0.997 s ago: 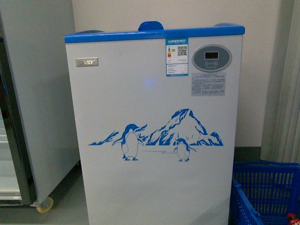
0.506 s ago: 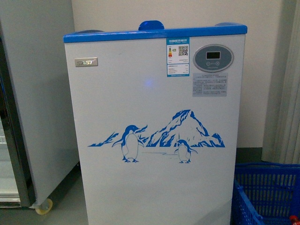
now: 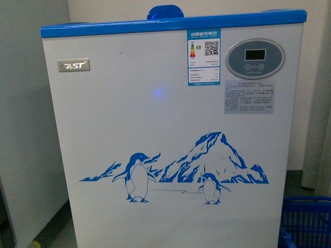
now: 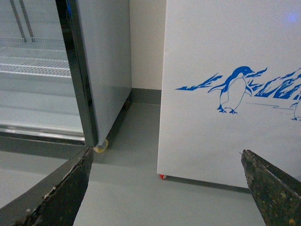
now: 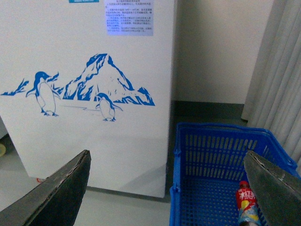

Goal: Put drink in fridge

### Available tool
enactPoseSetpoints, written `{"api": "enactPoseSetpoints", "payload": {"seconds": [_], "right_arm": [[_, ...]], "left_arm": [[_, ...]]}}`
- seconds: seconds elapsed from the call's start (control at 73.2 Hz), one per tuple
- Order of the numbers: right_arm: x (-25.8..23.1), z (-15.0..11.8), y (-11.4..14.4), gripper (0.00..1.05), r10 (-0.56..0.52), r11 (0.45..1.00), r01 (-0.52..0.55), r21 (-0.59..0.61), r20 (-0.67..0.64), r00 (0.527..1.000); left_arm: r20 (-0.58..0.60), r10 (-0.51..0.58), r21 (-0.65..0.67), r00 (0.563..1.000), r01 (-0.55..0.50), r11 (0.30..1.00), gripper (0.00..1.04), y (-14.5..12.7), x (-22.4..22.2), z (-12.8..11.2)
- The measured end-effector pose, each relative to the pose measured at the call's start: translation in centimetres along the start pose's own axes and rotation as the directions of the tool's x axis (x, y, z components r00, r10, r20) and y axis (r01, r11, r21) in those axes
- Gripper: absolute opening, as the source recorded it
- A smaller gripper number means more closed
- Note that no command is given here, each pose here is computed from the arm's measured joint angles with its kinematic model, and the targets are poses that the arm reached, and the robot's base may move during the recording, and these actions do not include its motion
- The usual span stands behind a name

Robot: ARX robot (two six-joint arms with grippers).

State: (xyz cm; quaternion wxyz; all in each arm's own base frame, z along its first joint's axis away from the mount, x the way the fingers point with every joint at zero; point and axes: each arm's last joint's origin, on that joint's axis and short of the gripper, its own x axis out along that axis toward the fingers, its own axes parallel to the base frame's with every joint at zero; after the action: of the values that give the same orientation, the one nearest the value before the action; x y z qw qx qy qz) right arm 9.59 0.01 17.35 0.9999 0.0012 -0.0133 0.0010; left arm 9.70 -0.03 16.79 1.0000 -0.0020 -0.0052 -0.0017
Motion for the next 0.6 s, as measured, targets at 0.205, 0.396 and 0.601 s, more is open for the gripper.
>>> {"api": "enactPoseSetpoints", "payload": {"seconds": [0.205,0.396,0.601], "right_arm": [[0.00,0.00,0.00,0.98,0.000,1.000,0.000,0.000,0.000,1.000],[0.00,0.00,0.01,0.98,0.002,1.000,-0.002,0.000,0.000,1.000],[0.00,0.00,0.00,0.98,0.000,1.000,0.000,0.000,0.000,1.000]], "left_arm": [[0.000,0.000,0.000,1.000,0.000,1.000,0.97,0.00,0.00,0.00],[0.000,0.002,0.000,1.000,-0.002,1.000,0.97,0.00,0.00,0.00],[0.000,0.000,0.000,1.000,0.000,1.000,0.97,0.00,0.00,0.00]]}}
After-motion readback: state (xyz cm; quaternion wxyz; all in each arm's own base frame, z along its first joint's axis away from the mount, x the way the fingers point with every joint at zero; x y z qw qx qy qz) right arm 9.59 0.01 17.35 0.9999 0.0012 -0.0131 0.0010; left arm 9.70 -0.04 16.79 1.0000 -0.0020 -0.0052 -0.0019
